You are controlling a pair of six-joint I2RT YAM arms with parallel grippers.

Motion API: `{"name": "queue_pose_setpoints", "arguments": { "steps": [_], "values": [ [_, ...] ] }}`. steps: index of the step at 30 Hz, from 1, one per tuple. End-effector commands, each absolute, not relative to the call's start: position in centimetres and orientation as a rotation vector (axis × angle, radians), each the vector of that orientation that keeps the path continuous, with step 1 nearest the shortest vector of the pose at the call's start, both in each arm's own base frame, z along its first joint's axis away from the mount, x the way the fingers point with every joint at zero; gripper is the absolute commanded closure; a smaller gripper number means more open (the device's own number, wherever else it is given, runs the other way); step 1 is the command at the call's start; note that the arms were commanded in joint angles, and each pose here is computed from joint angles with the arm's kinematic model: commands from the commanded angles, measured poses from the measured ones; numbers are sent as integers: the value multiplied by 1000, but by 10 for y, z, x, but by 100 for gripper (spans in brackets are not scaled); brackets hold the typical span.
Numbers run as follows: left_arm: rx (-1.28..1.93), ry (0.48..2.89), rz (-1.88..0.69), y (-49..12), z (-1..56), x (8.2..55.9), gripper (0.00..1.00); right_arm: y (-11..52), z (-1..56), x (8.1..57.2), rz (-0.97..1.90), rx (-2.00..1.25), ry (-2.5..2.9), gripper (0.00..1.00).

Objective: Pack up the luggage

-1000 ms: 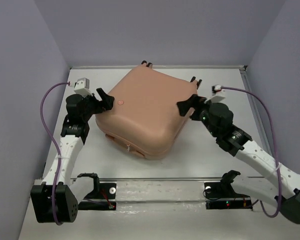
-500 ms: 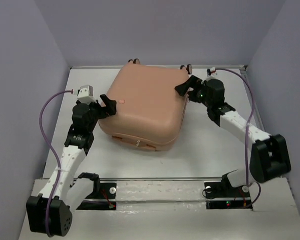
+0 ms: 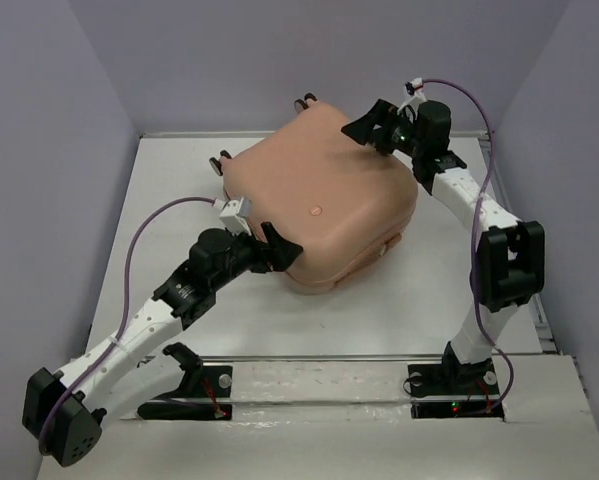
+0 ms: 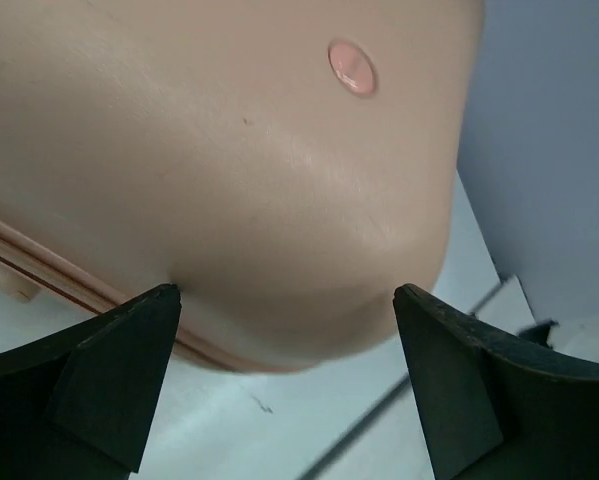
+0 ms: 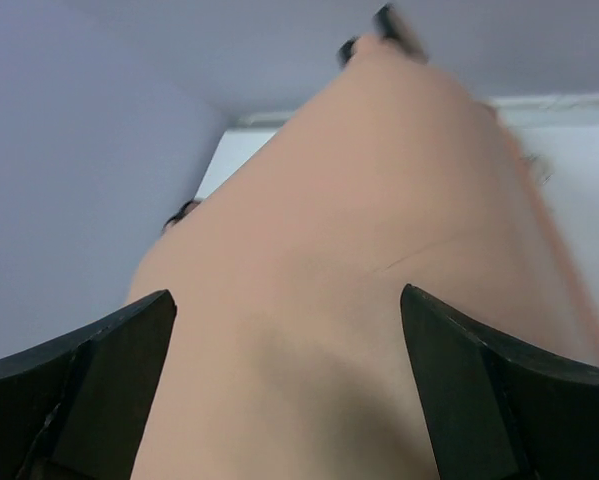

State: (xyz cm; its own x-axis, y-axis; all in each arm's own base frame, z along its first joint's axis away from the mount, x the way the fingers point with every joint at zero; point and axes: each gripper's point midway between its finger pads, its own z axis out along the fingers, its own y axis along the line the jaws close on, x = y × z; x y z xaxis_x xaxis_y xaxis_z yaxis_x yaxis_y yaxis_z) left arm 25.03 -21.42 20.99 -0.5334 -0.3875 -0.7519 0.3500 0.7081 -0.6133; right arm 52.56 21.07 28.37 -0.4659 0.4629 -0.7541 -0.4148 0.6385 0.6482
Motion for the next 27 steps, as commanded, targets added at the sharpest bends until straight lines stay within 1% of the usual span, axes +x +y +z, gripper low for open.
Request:
{"name": "queue_pose_setpoints", "arguments": {
  "steps": [1, 2, 3, 4, 5, 8, 9, 10, 11, 12, 13, 14, 15, 17, 18, 19, 20, 21, 22, 23, 24, 25, 26, 27],
  "values": [
    [84, 1973, -1151, -249, 253, 213, 1, 269, 309, 426, 1208, -313, 1908, 0],
    [74, 1899, -1122, -242, 288, 219, 1, 264, 309, 428, 1163, -301, 1916, 0],
    [46, 1862, -1015, -228, 301, 233, 1, 256, 310, 427, 1130, -288, 1930, 0],
    [25, 1880, -953, -217, 306, 239, 1, 254, 311, 426, 1107, -287, 1931, 0],
    [-27, 1814, -905, -200, 337, 255, 1, 252, 315, 426, 1084, -301, 1921, 0],
    [-104, 1764, -830, -169, 358, 282, 1, 244, 328, 419, 1067, -310, 1904, 0],
    [-170, 1762, -786, -147, 354, 302, 1, 242, 330, 418, 1049, -311, 1898, 0],
    [-206, 1746, -773, -137, 354, 314, 1, 240, 334, 415, 1040, -313, 1888, 0],
    [-261, 1760, -773, -129, 341, 324, 1, 236, 346, 408, 1019, -320, 1856, 0],
    [-316, 1792, -768, -114, 323, 342, 1, 234, 344, 404, 1014, -322, 1858, 0],
    [-351, 1807, -777, -108, 312, 353, 1, 233, 345, 399, 1010, -331, 1853, 0],
    [-423, 1840, -805, -103, 290, 370, 1, 230, 356, 388, 1003, -354, 1818, 0],
    [-434, 1795, -842, -95, 294, 383, 1, 228, 348, 382, 1000, -356, 1831, 0],
    [-492, 1843, -920, -97, 264, 402, 1, 225, 352, 363, 986, -381, 1802, 0],
    [-528, 1842, -988, -97, 261, 407, 1, 227, 351, 355, 985, -400, 1792, 0],
    [-519, 1790, -1021, -94, 268, 418, 1, 227, 332, 348, 982, -404, 1825, 0],
    [-529, 1780, -1052, -95, 267, 425, 1, 228, 327, 341, 980, -420, 1827, 0],
    [-580, 1802, -1091, -97, 253, 435, 1, 230, 333, 328, 986, -441, 1793, 0],
    [-566, 1769, -1111, -97, 257, 444, 1, 231, 313, 321, 994, -438, 1832, 0],
    [-565, 1762, -1131, -99, 258, 450, 1, 232, 308, 314, 1002, -442, 1834, 0],
    [-600, 1798, -1144, -100, 238, 461, 1, 238, 303, 305, 1015, -460, 1832, 0],
    [-612, 1780, -1165, -100, 237, 468, 1, 240, 303, 298, 1023, -473, 1813, 0],
    [-636, 1799, -1170, -101, 224, 478, 1, 241, 288, 293, 1024, -467, 1843, 0],
    [-650, 1802, -1172, -100, 219, 483, 1, 244, 284, 289, 1025, -477, 1842, 0]
  ]
}}
